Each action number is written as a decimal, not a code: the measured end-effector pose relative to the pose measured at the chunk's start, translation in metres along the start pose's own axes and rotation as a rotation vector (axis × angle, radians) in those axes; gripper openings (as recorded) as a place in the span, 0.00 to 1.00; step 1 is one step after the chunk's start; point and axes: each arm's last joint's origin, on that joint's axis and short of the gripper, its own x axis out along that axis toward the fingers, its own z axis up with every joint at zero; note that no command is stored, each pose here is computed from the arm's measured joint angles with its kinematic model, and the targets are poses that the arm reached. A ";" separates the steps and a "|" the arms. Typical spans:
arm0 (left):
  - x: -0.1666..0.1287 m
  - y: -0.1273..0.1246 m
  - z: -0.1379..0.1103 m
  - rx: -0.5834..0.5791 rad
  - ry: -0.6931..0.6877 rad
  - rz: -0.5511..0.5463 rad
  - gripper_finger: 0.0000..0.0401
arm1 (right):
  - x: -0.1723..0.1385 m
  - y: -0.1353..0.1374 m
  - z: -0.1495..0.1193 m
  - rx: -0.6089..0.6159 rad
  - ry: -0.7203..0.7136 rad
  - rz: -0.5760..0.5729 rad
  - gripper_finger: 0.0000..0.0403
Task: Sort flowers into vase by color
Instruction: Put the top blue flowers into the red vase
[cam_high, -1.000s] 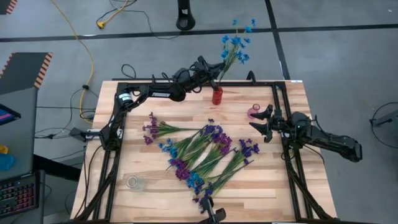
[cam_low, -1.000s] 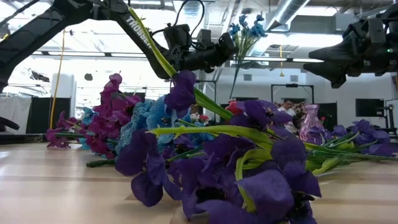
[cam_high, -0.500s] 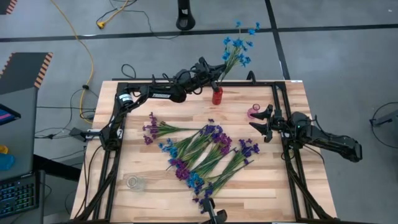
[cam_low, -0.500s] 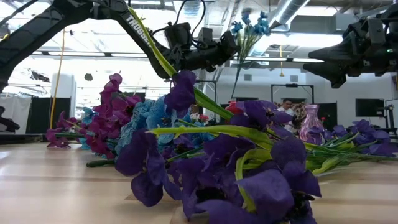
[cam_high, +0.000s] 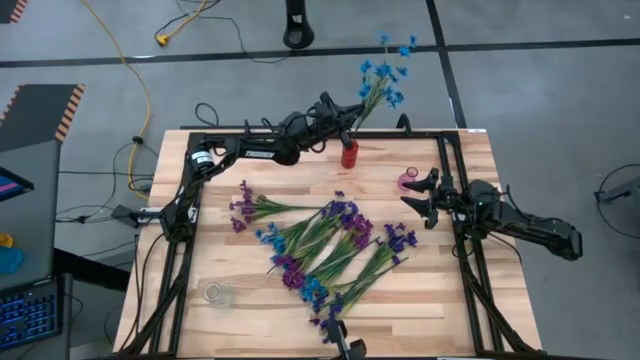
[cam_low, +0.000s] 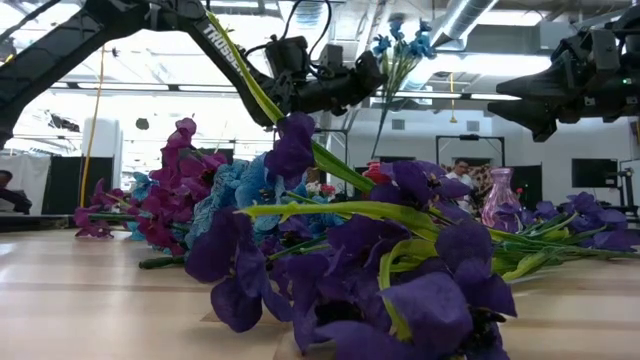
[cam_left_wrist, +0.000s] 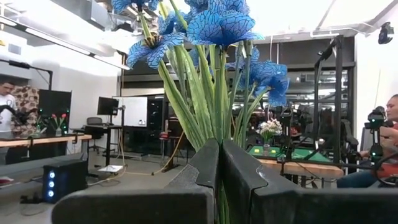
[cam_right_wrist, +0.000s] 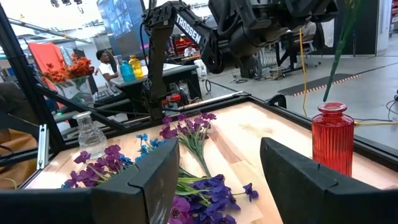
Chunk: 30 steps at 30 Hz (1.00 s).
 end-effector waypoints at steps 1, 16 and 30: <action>0.000 0.000 0.000 0.002 0.000 -0.001 0.00 | 0.000 0.000 0.000 0.000 0.000 0.000 0.63; -0.001 0.001 -0.014 0.011 0.011 0.005 0.00 | 0.000 0.000 0.000 0.002 0.002 -0.004 0.63; -0.002 -0.001 -0.024 -0.002 0.110 0.005 0.00 | 0.000 -0.001 -0.002 0.003 0.023 -0.009 0.63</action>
